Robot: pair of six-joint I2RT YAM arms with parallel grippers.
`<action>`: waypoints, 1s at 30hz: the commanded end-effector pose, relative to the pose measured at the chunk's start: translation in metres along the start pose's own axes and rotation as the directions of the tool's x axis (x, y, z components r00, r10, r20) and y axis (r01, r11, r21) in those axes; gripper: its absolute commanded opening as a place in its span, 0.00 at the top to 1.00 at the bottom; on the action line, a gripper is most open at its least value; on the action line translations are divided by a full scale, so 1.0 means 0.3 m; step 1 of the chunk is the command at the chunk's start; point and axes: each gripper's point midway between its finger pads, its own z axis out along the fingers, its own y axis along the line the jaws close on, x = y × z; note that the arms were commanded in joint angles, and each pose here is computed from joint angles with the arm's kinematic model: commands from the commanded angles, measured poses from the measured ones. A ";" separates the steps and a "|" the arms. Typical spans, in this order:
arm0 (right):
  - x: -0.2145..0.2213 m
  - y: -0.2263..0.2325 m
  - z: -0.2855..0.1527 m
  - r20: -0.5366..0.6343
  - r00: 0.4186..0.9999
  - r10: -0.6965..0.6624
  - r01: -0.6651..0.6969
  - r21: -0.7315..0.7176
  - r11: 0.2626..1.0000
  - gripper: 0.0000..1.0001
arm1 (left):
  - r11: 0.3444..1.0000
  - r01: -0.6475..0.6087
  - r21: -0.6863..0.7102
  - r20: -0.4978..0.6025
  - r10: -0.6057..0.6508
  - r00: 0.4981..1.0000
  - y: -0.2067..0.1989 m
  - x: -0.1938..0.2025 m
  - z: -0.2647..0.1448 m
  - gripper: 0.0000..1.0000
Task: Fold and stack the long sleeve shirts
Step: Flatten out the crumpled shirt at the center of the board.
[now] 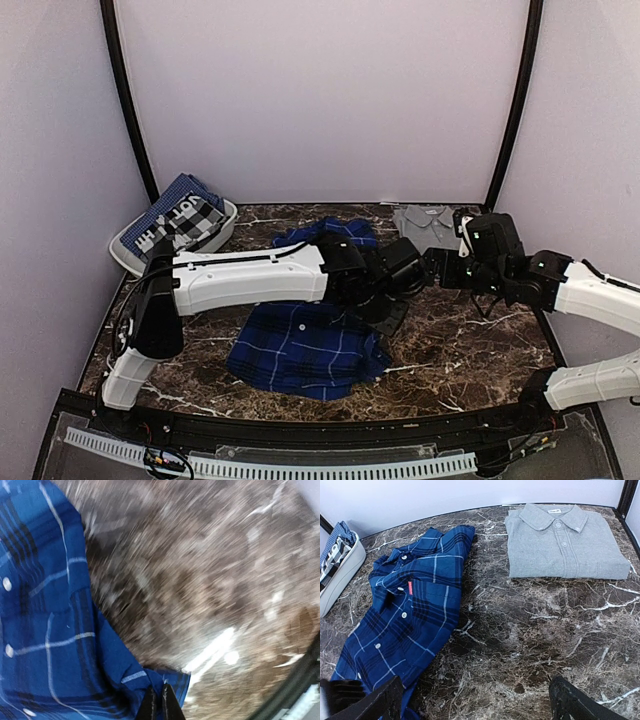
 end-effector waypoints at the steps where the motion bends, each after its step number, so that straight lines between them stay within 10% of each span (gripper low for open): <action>1: -0.034 0.011 0.003 0.037 0.999 0.035 -0.034 -0.023 0.999 0.01 | 0.967 -0.063 0.245 0.214 0.010 0.977 -0.149 -0.233 -0.311 1.00; 7: -0.065 -0.022 -0.011 0.067 0.995 0.068 -0.067 -0.012 0.998 0.01 | 0.916 -0.072 0.396 0.467 -0.133 0.874 -0.140 -0.484 -0.694 1.00; 12: -0.048 -0.031 -0.003 0.051 0.997 0.056 -0.056 -0.008 0.998 0.01 | 0.938 0.121 0.325 0.574 -0.297 0.763 0.209 -0.544 -0.874 1.00; 18: 0.000 -0.025 0.036 0.005 0.999 0.048 -0.048 -0.017 0.999 0.01 | 0.859 0.465 0.214 0.414 -0.511 0.753 0.678 -0.238 -0.589 1.00; 30: 0.206 0.048 0.181 -0.213 0.976 -0.037 0.012 -0.119 0.993 0.02 | 0.757 0.652 0.035 0.165 -0.648 0.743 0.880 0.231 -0.232 1.00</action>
